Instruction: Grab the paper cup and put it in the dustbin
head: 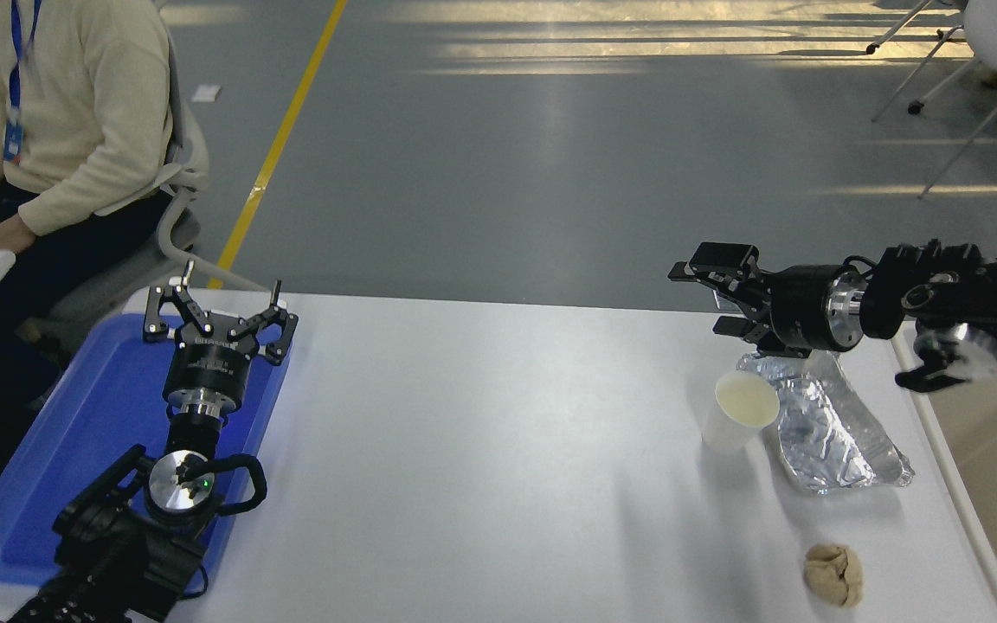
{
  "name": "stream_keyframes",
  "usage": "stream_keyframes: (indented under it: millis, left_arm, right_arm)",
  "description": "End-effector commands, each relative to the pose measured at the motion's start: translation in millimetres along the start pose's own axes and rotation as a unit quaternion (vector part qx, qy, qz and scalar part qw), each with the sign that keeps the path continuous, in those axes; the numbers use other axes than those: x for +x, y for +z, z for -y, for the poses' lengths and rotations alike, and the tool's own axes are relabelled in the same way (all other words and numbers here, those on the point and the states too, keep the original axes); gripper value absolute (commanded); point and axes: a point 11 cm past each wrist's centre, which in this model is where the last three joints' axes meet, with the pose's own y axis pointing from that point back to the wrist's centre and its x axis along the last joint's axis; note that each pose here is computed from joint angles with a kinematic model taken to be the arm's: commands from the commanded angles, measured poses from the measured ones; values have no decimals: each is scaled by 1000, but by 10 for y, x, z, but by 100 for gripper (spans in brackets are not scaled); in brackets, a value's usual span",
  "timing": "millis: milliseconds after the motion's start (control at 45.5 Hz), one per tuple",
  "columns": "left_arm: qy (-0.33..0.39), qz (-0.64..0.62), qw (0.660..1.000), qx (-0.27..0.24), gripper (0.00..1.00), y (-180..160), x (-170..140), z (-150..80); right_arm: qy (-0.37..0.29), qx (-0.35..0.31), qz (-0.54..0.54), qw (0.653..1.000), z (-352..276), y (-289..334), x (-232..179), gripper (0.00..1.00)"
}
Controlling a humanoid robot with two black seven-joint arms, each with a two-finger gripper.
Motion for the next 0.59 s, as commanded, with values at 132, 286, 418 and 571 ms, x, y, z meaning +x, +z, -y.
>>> stream_keyframes:
  millis: [132,286,418,571]
  left_arm:
    - [0,0,1000,1,100,-1,0,0]
    - [0,0,1000,0,100,0,0,0]
    - [0,0,1000,1,100,-1,0,0]
    - [0,0,1000,0,100,0,0,0]
  right_arm:
    - [-27,-83,-144,986,-270,-251,63,100]
    - [-49,-113,-207,971,-364,-313,40,100]
    - [-73,-124,-227,963,-495,-424,-36,100]
    - [-120,-125,-226,959,-669,-620,-204,100]
